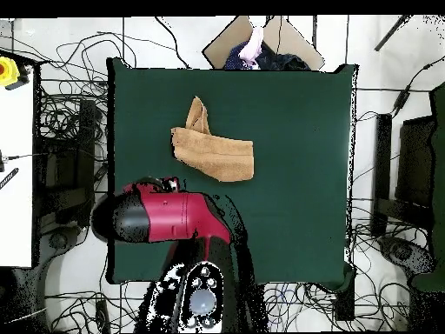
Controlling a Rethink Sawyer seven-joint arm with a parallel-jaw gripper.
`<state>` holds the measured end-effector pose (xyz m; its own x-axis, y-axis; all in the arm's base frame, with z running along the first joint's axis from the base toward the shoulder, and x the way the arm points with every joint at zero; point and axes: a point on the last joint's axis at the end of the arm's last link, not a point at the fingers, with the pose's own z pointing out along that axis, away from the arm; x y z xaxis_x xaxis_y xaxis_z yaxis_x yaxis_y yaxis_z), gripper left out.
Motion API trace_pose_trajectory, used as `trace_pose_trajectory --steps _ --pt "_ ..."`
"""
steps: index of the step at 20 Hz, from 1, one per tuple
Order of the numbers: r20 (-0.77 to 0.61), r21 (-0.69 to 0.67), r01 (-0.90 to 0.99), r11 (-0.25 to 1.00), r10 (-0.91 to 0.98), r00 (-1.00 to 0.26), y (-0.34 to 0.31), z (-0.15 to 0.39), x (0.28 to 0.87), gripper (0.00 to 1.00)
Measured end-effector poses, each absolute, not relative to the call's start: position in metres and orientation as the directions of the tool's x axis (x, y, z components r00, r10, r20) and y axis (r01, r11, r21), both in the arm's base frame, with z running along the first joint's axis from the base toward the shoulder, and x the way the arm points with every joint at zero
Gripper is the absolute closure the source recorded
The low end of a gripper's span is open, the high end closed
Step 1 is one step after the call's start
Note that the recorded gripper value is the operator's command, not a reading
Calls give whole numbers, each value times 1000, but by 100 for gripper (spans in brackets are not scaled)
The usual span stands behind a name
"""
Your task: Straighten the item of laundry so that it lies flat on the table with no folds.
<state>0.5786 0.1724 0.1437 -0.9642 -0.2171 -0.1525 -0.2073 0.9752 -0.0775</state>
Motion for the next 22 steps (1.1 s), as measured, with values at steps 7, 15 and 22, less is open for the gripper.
trace_pose_trajectory --steps 7,15,22 --pt "-202 -111 -179 978 -199 -959 162 105 619 0" --pt "-252 -151 -144 978 -179 -951 141 55 636 0" --pt "-261 -137 -113 984 -146 -954 151 15 641 0"
